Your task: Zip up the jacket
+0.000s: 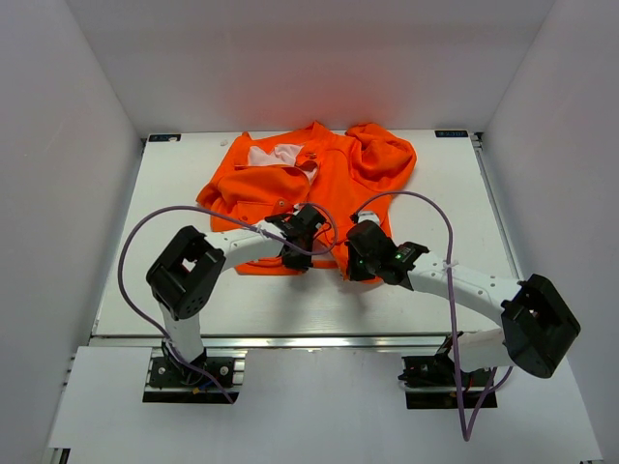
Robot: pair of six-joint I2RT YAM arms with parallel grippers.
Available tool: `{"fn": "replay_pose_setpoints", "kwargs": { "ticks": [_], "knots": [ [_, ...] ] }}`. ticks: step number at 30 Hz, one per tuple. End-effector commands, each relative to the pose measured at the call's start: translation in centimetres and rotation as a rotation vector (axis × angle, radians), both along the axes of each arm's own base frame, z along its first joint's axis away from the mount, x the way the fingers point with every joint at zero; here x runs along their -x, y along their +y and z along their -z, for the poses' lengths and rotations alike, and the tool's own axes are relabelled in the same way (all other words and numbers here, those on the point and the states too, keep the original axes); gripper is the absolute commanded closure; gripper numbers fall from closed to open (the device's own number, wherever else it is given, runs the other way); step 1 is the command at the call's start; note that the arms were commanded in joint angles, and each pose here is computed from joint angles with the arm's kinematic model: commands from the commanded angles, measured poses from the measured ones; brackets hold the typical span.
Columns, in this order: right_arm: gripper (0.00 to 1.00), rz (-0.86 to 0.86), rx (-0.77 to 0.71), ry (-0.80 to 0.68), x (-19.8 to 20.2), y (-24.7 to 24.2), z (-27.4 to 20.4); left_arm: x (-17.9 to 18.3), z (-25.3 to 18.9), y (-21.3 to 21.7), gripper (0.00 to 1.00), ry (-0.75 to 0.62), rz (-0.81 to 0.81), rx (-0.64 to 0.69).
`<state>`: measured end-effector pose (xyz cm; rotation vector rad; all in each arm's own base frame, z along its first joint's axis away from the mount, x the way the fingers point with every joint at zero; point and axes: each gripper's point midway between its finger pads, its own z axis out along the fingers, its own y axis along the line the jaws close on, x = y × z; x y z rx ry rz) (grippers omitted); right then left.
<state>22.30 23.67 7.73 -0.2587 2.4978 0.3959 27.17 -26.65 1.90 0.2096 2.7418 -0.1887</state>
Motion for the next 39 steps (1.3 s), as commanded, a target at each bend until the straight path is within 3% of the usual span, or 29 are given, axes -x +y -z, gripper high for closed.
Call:
{"fn": "replay_pose_setpoints", "kwargs": {
  "ticks": [1,2,4,11,16,23,31,39],
  "knots": [
    [1.00,0.005,-0.021,-0.025,-0.4,0.2,-0.6,0.1,0.4,-1.0,0.83,0.006,0.018,0.011],
    [1.00,0.004,-0.021,-0.023,-0.4,0.2,-0.6,0.2,0.4,-1.0,0.92,0.008,0.022,0.012],
    [1.00,0.002,-0.020,-0.019,-0.3,0.1,-0.4,0.3,0.2,-1.3,1.00,0.013,0.030,0.025],
    [1.00,-0.001,-0.064,-0.043,-0.2,0.4,-0.8,0.0,-3.3,-1.9,1.00,-0.059,0.052,0.102],
    [1.00,-0.013,-0.154,-0.098,-0.4,1.1,-2.1,0.3,-8.7,-2.3,1.00,-0.180,0.079,0.250],
    [1.00,-0.092,-0.407,-0.208,-0.1,3.7,-6.6,1.2,-13.9,-2.0,1.00,-0.329,0.059,0.448],
    [1.00,-0.134,-0.626,-0.325,-0.5,6.0,-11.6,2.0,-16.4,-2.0,1.00,-0.425,0.019,0.640],
    [1.00,-0.067,-0.663,-0.334,-2.0,6.6,-11.3,1.6,-19.1,-2.1,1.00,-0.506,-0.049,0.786]
  ]
}}
